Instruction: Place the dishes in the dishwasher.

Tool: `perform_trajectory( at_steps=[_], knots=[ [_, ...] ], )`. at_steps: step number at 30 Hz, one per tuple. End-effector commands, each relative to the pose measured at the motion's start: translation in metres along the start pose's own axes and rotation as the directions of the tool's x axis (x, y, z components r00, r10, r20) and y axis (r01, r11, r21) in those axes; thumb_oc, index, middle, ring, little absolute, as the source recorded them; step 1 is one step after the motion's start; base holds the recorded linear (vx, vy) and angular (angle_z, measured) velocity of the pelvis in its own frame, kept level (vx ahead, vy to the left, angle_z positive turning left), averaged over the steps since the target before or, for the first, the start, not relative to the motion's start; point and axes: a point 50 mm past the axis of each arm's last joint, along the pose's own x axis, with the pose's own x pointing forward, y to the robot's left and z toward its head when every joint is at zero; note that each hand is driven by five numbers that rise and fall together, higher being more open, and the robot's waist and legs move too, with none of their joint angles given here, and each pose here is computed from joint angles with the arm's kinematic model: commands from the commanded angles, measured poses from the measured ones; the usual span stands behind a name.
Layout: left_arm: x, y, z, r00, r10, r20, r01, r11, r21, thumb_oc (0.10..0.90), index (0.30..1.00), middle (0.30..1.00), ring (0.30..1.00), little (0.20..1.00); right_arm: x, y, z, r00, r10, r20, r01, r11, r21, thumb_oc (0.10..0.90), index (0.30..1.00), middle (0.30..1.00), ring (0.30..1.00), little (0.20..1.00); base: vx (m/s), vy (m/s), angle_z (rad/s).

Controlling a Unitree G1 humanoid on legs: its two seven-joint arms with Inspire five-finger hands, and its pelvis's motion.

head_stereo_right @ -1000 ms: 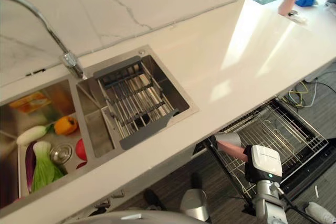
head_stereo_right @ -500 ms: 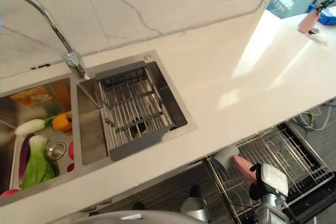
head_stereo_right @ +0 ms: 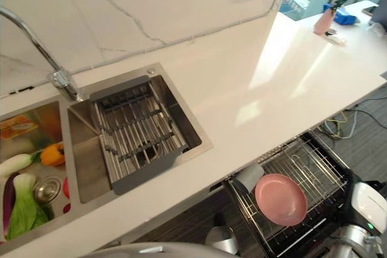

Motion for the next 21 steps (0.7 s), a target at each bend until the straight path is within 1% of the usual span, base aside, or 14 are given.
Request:
perform_trajectory(
  at_steps=[1,3,5,6,7,8,10,11,12,14,15,16,18,21],
  knots=[
    [0.014,0.047,0.078,0.962,0.174,0.209,-0.151,0.981,-0.123,0.8,0.9,0.9,0.9,0.9,0.03,-0.05,-0.025,0.943,-0.29,-0.165,0.294,0.956,0.006,0.8,0.9,0.9,0.9,0.9,-0.04,0.004,-0.37],
    [0.014,0.049,0.078,0.961,0.179,0.21,-0.155,0.98,-0.127,0.8,0.9,0.9,0.9,0.9,0.023,-0.048,-0.044,0.919,-0.294,-0.262,0.306,0.952,0.005,0.8,0.9,0.9,0.9,0.9,-0.02,0.004,-0.3],
    [0.014,0.051,0.08,0.96,0.179,0.213,-0.155,0.98,-0.127,0.8,0.9,0.9,0.9,0.9,0.014,-0.035,-0.058,0.91,-0.243,-0.336,0.259,0.966,0.002,0.8,0.9,0.9,0.9,0.9,-0.04,0.0,-0.14],
    [0.014,0.052,0.082,0.958,0.181,0.222,-0.156,0.98,-0.124,0.8,0.9,0.9,0.9,0.9,0.008,-0.024,-0.067,0.906,-0.194,-0.376,0.21,0.978,0.001,0.555,0.533,0.533,0.533,0.533,-0.03,0.001,-0.02],
    [0.014,0.052,0.082,0.958,0.181,0.222,-0.156,0.98,-0.124,0.8,0.9,0.9,0.9,0.9,0.008,-0.024,-0.067,0.906,-0.194,-0.376,0.21,0.978,0.001,0.555,0.533,0.533,0.533,0.533,-0.04,0.011,0.0],
    [0.014,0.054,0.085,0.957,0.183,0.226,-0.157,0.979,-0.129,0.8,0.9,0.9,0.9,0.9,0.004,-0.013,-0.065,0.915,-0.141,-0.378,0.161,0.987,0.022,0.4,0.3,0.3,0.3,0.3,-0.05,0.014,0.0],
    [0.015,0.055,0.088,0.956,0.173,0.236,-0.148,0.982,-0.118,0.8,0.9,0.9,0.9,0.9,-0.007,0.02,-0.061,0.91,-0.018,-0.414,0.065,0.993,0.098,0.4,0.3,0.3,0.3,0.3,-0.04,0.016,-0.01],
    [0.015,0.055,0.088,0.956,0.173,0.236,-0.148,0.982,-0.118,0.8,0.9,0.9,0.9,0.9,-0.007,0.02,-0.061,0.91,-0.018,-0.414,0.065,0.993,0.098,0.4,0.3,0.3,0.3,0.3,0.0,0.007,-0.05],
    [0.015,0.055,0.09,0.955,0.171,0.241,-0.147,0.982,-0.114,0.8,0.9,0.9,0.9,0.9,-0.008,0.031,-0.053,0.916,0.019,-0.4,0.036,0.991,0.128,0.4,0.3,0.3,0.3,0.3,0.0,0.006,-0.09],
    [0.014,0.054,0.094,0.952,0.167,0.257,-0.147,0.985,-0.095,0.8,0.9,0.9,0.9,0.9,-0.006,0.06,-0.015,0.944,0.11,-0.312,-0.029,0.967,0.255,0.4,0.3,0.3,0.3,0.3,0.0,0.013,-0.09],
    [0.014,0.052,0.093,0.952,0.163,0.258,-0.148,0.986,-0.076,0.8,0.9,0.9,0.9,0.9,-0.002,0.068,-0.001,0.954,0.151,-0.258,-0.08,0.961,0.265,0.4,0.3,0.3,0.3,0.3,0.0,0.0,0.0],
    [0.014,0.052,0.093,0.952,0.163,0.258,-0.148,0.986,-0.076,0.8,0.9,0.9,0.9,0.9,-0.002,0.068,-0.001,0.954,0.151,-0.258,-0.08,0.961,0.265,0.4,0.3,0.3,0.3,0.3,0.0,0.0,0.0],
    [0.014,0.05,0.092,0.953,0.153,0.262,-0.143,0.988,-0.056,0.8,0.9,0.9,0.9,0.9,0.006,0.073,0.025,0.973,0.173,-0.153,-0.127,0.955,0.269,0.4,0.3,0.3,0.3,0.3,0.01,-0.028,0.08],
    [0.013,0.05,0.093,0.949,0.158,0.272,-0.147,0.987,-0.062,0.8,0.9,0.9,0.9,0.9,0.013,0.077,0.049,0.984,0.172,-0.045,-0.158,0.964,0.214,0.4,0.3,0.3,0.3,0.3,0.06,-0.04,0.18]
  ],
)
